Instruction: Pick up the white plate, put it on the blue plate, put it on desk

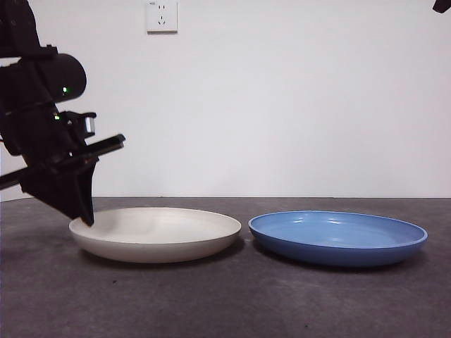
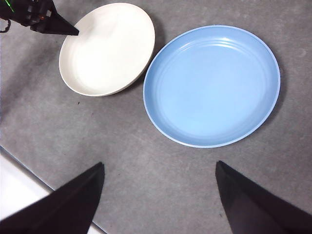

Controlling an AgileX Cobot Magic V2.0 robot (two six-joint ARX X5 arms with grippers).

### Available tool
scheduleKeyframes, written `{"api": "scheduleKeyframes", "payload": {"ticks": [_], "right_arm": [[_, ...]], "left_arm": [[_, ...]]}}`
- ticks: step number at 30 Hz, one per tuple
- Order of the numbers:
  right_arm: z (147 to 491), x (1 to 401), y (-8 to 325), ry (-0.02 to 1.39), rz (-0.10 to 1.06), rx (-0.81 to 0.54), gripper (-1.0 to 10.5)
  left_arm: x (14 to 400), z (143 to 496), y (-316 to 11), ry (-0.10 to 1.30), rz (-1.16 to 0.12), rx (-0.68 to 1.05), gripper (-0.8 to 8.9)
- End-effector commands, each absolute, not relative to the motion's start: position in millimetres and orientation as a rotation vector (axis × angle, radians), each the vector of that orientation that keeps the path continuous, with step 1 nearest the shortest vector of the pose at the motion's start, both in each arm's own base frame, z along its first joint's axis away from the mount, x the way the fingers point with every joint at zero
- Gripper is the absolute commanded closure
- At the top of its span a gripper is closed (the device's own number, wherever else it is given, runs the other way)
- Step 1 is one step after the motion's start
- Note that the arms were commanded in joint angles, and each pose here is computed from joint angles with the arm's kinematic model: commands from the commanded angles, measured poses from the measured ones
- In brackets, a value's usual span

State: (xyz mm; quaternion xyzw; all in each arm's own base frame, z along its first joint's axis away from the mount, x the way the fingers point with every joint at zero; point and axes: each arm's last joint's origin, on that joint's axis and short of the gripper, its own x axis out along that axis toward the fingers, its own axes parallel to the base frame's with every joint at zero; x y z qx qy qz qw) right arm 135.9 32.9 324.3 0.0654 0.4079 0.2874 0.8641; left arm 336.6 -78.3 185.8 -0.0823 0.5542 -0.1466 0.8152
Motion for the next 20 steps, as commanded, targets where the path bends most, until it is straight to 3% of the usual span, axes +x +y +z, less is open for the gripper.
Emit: {"api": "scheduleKeyframes", "payload": {"ticks": [1,11,20], "right_arm": [[329.3,137.0,33.5,0.831,0.611,0.126,5.8],[329.3,137.0,33.5,0.831,0.611,0.126,5.8],[329.4,137.0,33.5,0.831,0.611,0.126,5.8]], "left_arm": [[334.7,210.4,-78.4,1.105,-0.325,-0.181,7.99],[308.6,266.8,-79.0,0.955,-0.386,-0.206,7.99],[299.3,272.7,-113.1,0.938,-0.521,-0.217,7.99]]}}
